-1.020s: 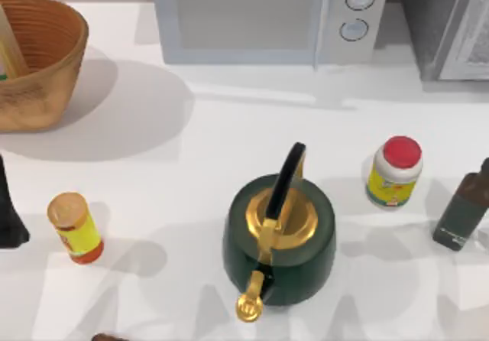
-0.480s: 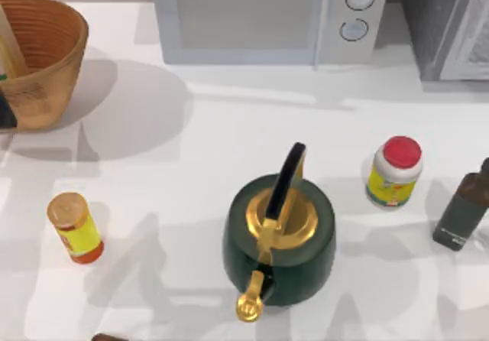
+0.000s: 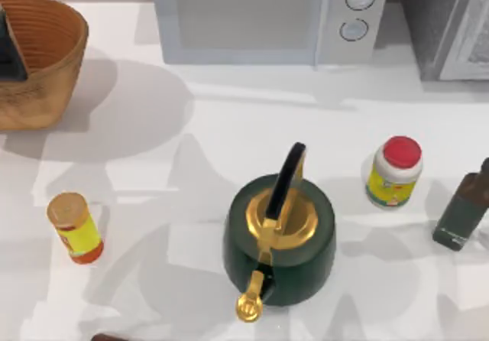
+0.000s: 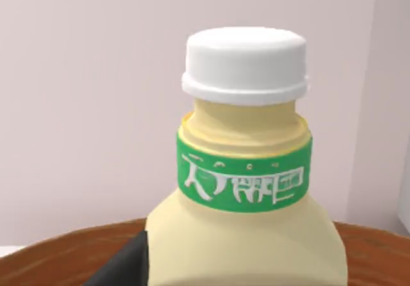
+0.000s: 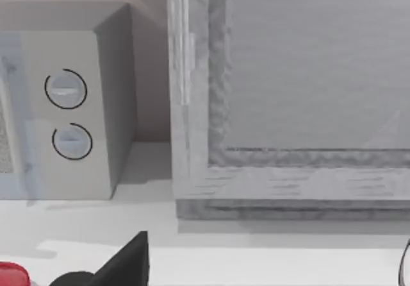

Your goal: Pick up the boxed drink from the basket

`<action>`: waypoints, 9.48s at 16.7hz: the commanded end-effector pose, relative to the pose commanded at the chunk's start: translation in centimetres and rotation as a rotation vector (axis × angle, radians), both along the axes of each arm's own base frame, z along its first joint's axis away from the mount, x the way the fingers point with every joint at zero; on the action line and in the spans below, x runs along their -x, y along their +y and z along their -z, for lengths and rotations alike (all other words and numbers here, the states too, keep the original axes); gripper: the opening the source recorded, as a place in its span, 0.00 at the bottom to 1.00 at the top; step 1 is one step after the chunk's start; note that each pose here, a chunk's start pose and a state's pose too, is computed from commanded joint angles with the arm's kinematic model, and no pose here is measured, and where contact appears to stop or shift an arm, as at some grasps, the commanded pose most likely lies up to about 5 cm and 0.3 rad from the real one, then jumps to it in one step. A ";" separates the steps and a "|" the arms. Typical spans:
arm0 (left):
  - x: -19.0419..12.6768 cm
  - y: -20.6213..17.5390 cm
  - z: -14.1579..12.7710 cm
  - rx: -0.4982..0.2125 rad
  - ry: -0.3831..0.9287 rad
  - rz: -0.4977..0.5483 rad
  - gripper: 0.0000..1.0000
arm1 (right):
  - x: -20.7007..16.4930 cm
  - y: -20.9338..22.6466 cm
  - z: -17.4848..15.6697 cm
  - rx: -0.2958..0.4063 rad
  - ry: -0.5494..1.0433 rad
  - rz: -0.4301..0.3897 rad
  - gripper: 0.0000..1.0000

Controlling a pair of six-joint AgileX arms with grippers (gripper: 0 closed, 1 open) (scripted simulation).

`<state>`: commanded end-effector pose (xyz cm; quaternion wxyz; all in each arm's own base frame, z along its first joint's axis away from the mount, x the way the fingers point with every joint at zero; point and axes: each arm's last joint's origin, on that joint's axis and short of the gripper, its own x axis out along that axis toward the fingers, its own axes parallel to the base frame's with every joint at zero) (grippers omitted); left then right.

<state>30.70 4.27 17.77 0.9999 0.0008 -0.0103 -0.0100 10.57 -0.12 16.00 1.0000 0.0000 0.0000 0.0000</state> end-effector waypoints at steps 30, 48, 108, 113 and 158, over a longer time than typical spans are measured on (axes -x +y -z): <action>-8.1 1.5 5.0 0.005 0.029 -0.009 0.85 | 0.0 0.0 0.0 0.000 0.000 0.000 1.00; -8.1 1.5 5.0 0.005 0.029 -0.009 0.00 | 0.0 0.0 0.0 0.000 0.000 0.000 1.00; 18.9 -5.2 0.6 -0.006 0.013 -0.119 0.00 | 0.0 0.0 0.0 0.000 0.000 0.000 1.00; 17.0 -7.0 -0.8 -0.007 -0.005 -0.327 0.00 | 0.0 0.0 0.0 0.000 0.000 0.000 1.00; 11.6 -8.7 4.0 0.003 0.006 -0.597 0.98 | 0.0 0.0 0.0 0.000 0.000 0.000 1.00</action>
